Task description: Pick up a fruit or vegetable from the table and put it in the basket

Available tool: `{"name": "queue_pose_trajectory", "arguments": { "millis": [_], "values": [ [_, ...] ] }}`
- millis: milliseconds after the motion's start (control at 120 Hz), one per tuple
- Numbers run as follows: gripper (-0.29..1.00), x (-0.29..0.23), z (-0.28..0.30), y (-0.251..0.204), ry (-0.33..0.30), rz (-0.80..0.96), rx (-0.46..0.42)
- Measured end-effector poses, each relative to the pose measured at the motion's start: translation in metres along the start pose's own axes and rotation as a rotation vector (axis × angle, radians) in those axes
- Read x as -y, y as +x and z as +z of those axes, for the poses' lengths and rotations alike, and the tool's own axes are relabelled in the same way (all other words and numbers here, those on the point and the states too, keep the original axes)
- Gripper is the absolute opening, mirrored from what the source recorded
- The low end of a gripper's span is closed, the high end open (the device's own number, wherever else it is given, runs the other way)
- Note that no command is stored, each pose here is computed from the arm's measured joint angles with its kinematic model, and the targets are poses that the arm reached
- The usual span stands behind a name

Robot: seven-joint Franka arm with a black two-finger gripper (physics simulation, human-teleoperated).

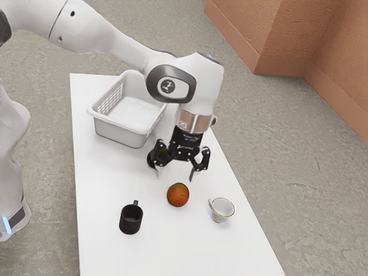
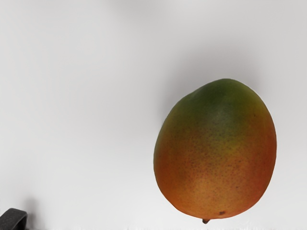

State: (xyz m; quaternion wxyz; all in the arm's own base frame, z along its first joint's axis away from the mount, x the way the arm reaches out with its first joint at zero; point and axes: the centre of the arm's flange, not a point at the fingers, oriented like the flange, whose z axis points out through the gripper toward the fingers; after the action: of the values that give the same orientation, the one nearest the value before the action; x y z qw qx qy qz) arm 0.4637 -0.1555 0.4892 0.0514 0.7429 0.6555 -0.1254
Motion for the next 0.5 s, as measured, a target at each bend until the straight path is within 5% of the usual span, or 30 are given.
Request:
{"name": "queue_pose_trajectory", "arguments": {
  "millis": [258,500],
  "values": [
    [0.70,-0.009,0.009,0.004,-0.036,0.030,0.012],
    [0.70,-0.008,0.002,0.008,-0.062,0.217,-0.063]
  ]
}}
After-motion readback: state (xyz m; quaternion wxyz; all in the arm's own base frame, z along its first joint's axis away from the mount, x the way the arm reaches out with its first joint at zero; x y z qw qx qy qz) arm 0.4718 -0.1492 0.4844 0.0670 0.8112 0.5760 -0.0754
